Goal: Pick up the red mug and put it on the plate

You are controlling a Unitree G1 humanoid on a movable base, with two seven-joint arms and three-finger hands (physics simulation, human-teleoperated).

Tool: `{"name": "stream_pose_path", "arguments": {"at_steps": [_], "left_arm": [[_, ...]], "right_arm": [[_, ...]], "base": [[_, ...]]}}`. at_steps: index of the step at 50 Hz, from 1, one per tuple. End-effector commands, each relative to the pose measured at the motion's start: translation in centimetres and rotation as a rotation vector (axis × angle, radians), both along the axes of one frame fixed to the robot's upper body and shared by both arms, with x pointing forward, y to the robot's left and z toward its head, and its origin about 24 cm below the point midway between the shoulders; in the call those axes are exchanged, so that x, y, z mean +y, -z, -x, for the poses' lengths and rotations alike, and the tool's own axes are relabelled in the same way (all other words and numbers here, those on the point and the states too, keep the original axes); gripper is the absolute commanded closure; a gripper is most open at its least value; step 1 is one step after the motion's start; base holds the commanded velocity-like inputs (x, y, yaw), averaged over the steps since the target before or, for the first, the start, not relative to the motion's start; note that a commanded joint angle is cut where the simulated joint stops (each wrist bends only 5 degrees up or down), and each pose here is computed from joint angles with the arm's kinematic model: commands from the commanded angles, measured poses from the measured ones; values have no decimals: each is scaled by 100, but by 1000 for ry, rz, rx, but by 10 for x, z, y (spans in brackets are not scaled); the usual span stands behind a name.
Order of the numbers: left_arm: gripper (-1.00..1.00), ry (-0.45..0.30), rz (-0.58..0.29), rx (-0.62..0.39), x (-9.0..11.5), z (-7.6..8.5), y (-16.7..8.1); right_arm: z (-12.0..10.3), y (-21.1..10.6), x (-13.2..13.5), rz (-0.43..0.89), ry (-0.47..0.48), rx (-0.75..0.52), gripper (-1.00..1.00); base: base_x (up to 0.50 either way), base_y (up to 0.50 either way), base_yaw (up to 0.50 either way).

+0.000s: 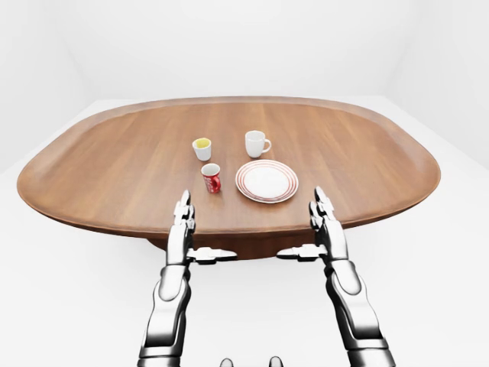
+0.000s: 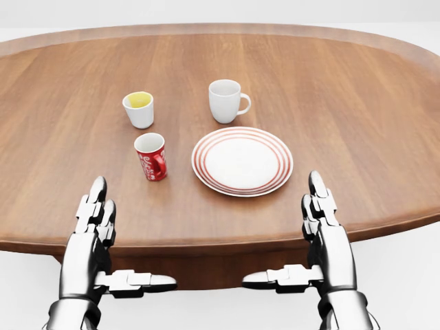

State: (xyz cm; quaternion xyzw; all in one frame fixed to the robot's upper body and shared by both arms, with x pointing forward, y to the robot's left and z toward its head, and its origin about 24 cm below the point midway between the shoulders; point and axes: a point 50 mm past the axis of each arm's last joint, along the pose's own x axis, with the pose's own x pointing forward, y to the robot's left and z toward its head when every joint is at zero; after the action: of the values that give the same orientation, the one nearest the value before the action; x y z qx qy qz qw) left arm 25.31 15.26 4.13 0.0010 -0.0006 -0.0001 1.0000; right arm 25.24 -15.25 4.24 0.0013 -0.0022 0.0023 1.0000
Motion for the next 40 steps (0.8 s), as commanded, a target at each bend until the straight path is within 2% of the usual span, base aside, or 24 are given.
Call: {"name": "stream_pose_path", "arguments": {"at_steps": [1,28,40], "left_arm": [[-100,-1,-5,-2,6,1,0],[-100,5,-15,-4,4,1,0],[-100,1,-15,-10,6,3,-2]], "right_arm": [[3,-2,-5,-3,-10,-10,-100],[1,0,-5,31,-7,1,-100],[0,4,-7,37,-5,10,-100]], "base": [[0,0,0],[0,0,0],[0,22,0]]}}
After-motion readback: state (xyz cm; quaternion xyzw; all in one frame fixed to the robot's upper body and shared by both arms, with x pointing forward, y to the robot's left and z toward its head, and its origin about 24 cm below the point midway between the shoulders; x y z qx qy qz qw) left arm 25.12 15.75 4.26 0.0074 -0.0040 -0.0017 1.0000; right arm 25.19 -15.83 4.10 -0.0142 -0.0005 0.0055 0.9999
